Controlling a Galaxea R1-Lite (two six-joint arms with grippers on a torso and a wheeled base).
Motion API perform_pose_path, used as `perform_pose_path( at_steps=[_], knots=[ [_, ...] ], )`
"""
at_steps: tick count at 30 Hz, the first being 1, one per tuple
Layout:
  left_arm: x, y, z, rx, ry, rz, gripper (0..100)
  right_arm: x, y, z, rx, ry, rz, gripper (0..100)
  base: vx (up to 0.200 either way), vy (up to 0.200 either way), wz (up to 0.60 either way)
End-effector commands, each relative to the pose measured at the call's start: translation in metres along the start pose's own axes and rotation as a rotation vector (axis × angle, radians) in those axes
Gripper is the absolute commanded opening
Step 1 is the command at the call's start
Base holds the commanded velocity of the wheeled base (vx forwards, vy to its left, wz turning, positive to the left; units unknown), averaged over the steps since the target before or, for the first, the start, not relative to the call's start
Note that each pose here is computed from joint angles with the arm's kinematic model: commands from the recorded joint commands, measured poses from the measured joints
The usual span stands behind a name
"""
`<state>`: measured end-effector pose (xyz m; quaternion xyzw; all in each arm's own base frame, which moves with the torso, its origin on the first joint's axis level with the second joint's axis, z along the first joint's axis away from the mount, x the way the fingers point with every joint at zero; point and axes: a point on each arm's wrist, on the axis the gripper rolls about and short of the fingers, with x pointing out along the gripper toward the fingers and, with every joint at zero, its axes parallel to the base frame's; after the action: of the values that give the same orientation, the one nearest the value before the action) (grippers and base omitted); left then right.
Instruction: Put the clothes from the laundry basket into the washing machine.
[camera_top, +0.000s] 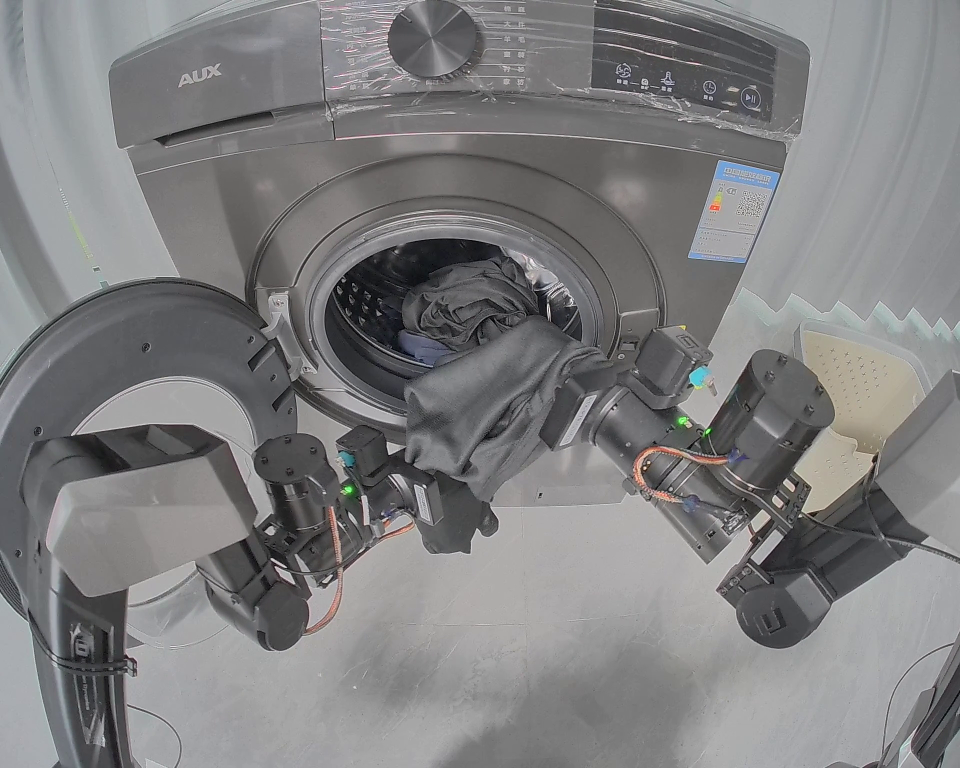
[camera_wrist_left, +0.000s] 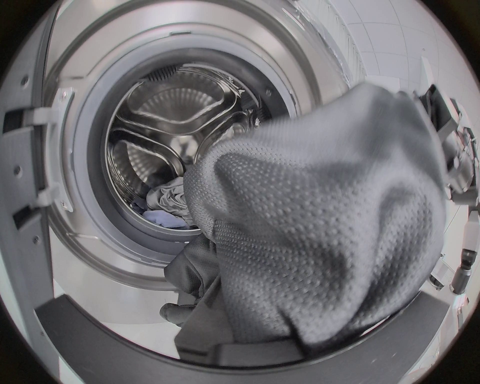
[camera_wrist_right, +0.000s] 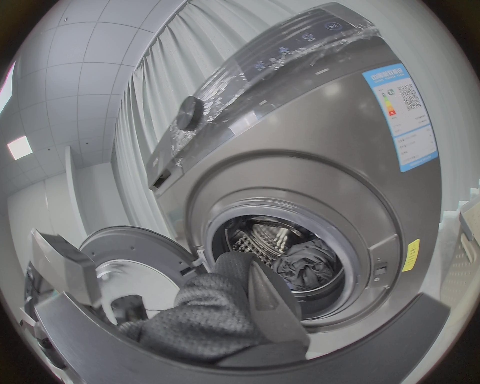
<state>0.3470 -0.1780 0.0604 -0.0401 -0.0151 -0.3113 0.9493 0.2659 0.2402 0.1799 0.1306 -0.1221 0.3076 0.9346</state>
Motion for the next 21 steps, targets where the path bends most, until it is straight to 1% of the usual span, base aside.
perform_pose_path(
  at_steps=[1, 2, 3, 5, 8, 9, 10, 15, 21],
  knots=[
    [-0.039, -0.007, 0.047, 0.010, -0.047, -0.002, 0, 0.002, -0.023, -0.022, -0.024, 0.058, -0.061, 0, 0.000, 0.000, 0.00],
    [-0.042, -0.007, 0.049, 0.010, -0.050, -0.004, 0, 0.002, -0.024, -0.023, -0.024, 0.059, -0.061, 0, 0.000, 0.000, 0.00],
    [-0.051, -0.010, 0.057, 0.012, -0.058, -0.005, 0, 0.002, -0.022, -0.028, -0.024, 0.071, -0.055, 0, 0.000, 0.000, 0.00],
    [-0.059, -0.012, 0.063, 0.014, -0.064, -0.010, 0, 0.002, -0.020, -0.037, -0.023, 0.092, -0.049, 0, 0.000, 0.000, 0.00],
    [-0.063, -0.013, 0.066, 0.017, -0.068, -0.015, 0, 0.002, -0.018, -0.040, -0.023, 0.101, -0.044, 0, 0.000, 0.000, 0.00],
    [-0.070, -0.015, 0.073, 0.020, -0.080, -0.025, 0, 0.001, -0.010, -0.045, -0.018, 0.115, -0.024, 0, 0.000, 0.000, 0.00],
    [-0.072, -0.016, 0.075, 0.021, -0.085, -0.025, 0, -0.001, -0.009, -0.049, -0.018, 0.129, -0.021, 0, 0.000, 0.000, 0.00],
    [-0.075, -0.016, 0.081, 0.024, -0.100, -0.025, 0, -0.005, -0.003, -0.067, -0.020, 0.180, -0.002, 0, 0.000, 0.000, 0.00],
    [-0.074, -0.016, 0.084, 0.025, -0.115, -0.021, 0, -0.007, 0.004, -0.071, -0.014, 0.188, 0.024, 0, 0.000, 0.000, 0.00]
  ],
)
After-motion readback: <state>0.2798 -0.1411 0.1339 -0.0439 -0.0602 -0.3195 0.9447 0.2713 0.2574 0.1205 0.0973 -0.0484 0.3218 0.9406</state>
